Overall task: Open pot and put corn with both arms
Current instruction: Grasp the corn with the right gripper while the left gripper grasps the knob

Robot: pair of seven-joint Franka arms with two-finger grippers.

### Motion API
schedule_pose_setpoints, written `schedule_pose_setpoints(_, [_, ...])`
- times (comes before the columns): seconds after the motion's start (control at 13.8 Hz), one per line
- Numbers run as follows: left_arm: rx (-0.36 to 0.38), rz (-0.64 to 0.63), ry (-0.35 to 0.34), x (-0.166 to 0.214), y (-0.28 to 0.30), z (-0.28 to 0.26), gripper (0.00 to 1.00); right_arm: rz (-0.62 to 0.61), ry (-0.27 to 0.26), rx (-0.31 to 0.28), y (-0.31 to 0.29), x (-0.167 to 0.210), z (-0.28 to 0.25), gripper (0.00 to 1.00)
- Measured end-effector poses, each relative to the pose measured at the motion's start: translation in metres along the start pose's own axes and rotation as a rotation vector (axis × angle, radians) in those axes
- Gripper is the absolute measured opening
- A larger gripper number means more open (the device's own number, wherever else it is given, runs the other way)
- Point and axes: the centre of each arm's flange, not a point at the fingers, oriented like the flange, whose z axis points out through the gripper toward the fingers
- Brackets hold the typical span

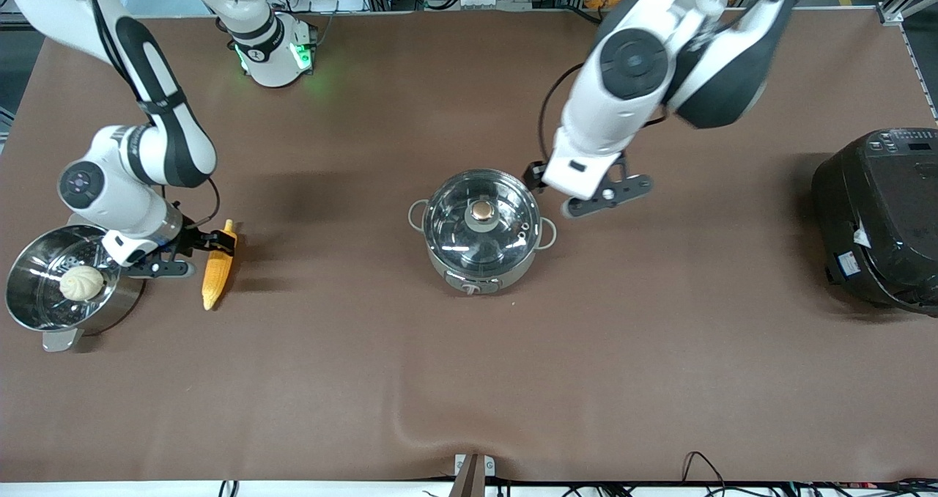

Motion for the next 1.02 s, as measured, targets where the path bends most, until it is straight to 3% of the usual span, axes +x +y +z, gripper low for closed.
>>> schedule_pose_setpoints(0.36, [-0.014,-0.029,0.008,-0.021,0.046,0.047,1.00,0.059,-0.016,0.007,0.027,-0.009,0.043,0.94])
schedule_pose_setpoints(0.44, [-0.006,-0.039,0.019,-0.026,0.053,0.057,1.00,0.072,-0.020,0.012,0.027,-0.009,0.046,0.88])
schedule_pose_setpoints(0.58, [-0.012,-0.067,0.028,-0.036,0.068,0.078,1.00,0.096,-0.022,0.023,0.016,-0.008,0.048,0.63])
schedule_pose_setpoints(0.73, [-0.028,-0.077,0.030,-0.041,0.080,0.094,1.00,0.127,-0.023,0.025,0.009,-0.005,0.044,0.45])
schedule_pose_setpoints(0.8, [-0.037,-0.077,0.032,-0.043,0.084,0.099,1.00,0.136,-0.039,0.025,0.005,-0.001,0.037,0.44])
schedule_pose_setpoints(1.02, [-0.068,-0.090,0.046,-0.043,0.092,0.108,1.00,0.128,-0.151,0.024,-0.014,0.026,-0.024,0.37])
